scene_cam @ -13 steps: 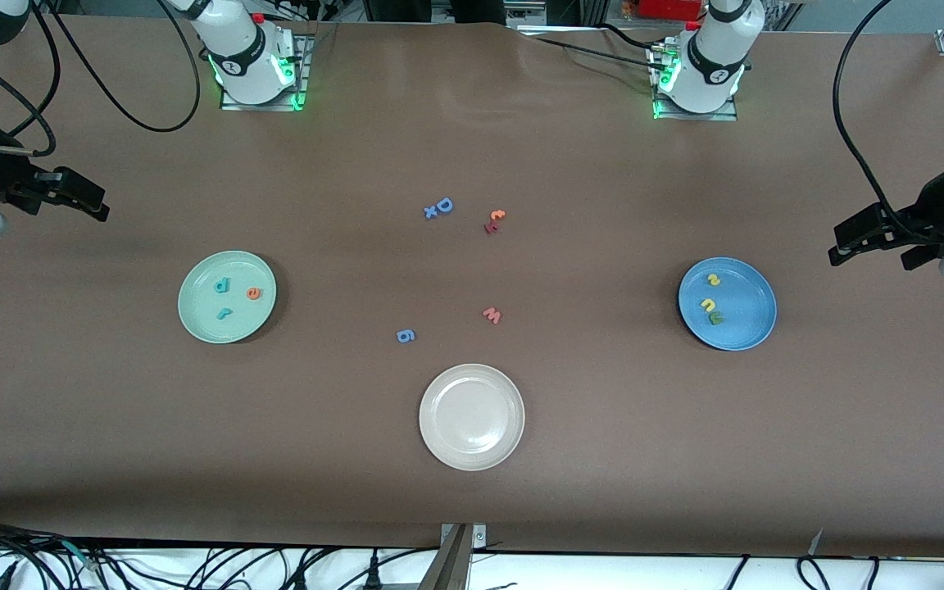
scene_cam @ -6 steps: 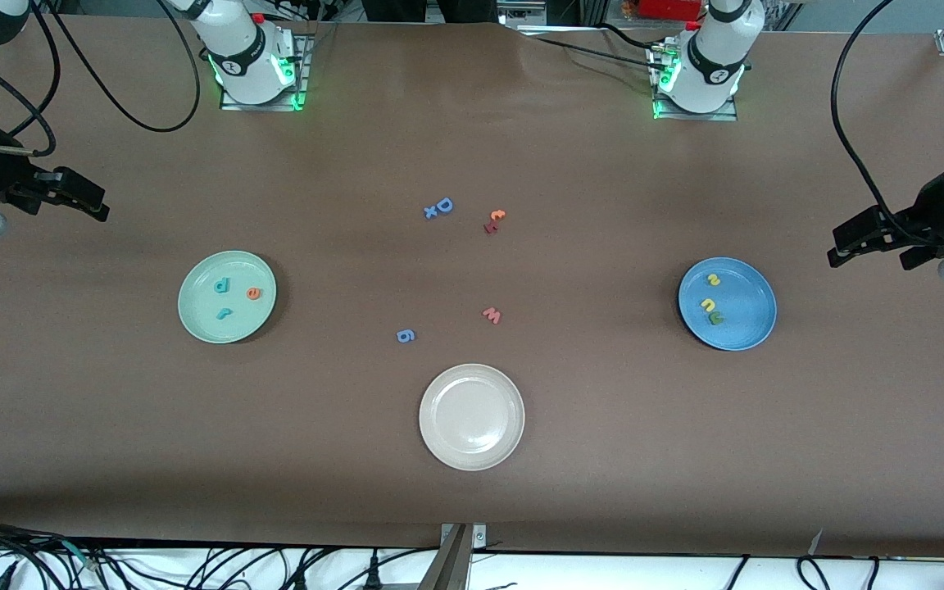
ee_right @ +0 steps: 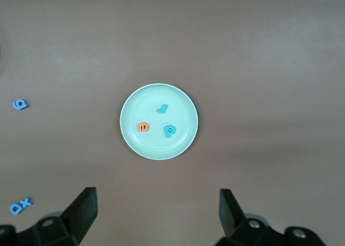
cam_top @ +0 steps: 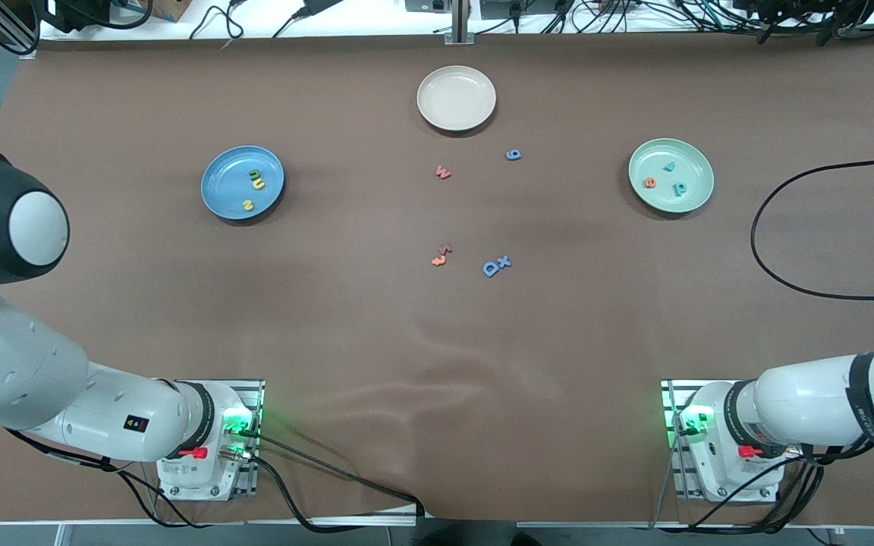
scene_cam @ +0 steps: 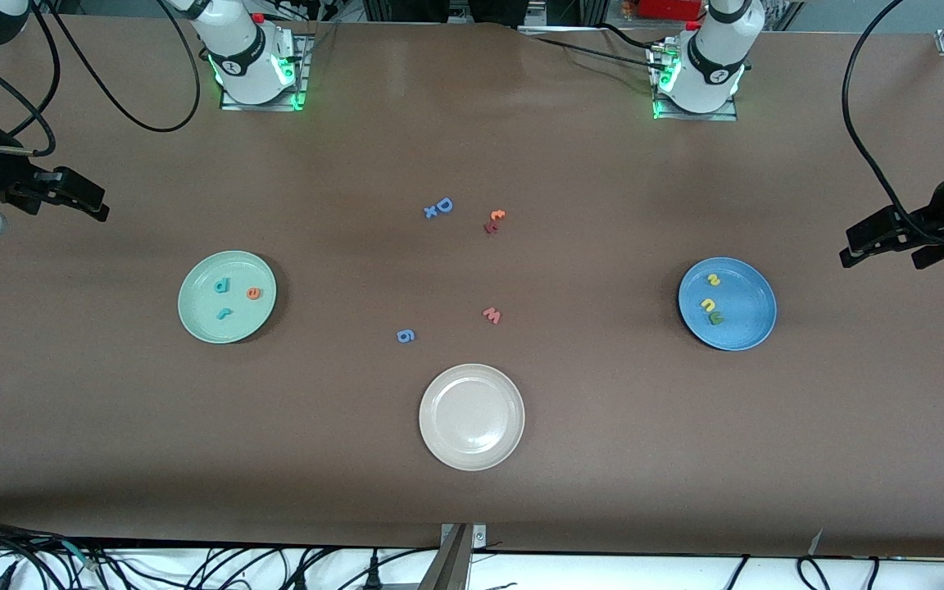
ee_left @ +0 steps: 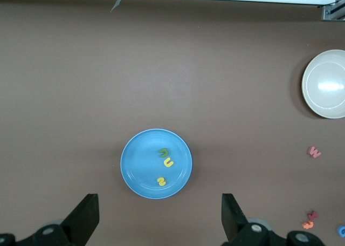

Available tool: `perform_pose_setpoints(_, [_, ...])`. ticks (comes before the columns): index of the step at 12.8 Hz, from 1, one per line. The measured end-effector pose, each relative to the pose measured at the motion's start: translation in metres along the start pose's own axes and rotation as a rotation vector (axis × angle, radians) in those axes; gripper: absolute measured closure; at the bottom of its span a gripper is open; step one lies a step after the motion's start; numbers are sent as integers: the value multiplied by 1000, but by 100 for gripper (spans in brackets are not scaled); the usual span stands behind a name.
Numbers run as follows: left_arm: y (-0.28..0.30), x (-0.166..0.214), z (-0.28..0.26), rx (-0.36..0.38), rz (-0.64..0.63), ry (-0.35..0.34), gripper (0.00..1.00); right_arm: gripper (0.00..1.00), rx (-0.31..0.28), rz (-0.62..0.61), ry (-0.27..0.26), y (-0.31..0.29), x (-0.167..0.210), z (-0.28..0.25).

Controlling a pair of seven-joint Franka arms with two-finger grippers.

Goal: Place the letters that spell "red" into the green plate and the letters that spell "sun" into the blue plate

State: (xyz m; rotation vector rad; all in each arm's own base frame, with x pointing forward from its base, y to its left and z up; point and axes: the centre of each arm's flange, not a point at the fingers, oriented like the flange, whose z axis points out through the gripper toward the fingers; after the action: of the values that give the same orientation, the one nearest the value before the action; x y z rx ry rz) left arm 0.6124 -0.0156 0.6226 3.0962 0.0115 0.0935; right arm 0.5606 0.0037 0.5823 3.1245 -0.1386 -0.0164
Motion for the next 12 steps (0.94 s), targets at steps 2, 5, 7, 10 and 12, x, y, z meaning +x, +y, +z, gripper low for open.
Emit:
perform_pose_setpoints(2, [26, -13, -9, 30, -2, 18, 0, 0, 0, 0, 0, 0, 0, 0])
perform_pose_setpoints(5, [41, -41, 0, 32, -6, 42, 0, 0, 0, 0, 1, 0, 0, 0])
perform_pose_setpoints(7, [32, -51, 5, 35, -20, 43, 0, 0, 0, 0, 1, 0, 0, 0])
perform_pose_setpoints(10, [24, -53, 7, 37, -33, 42, 0, 0, 0, 0, 1, 0, 0, 0])
perform_pose_setpoints(12, [24, -53, 7, 37, -33, 42, 0, 0, 0, 0, 1, 0, 0, 0])
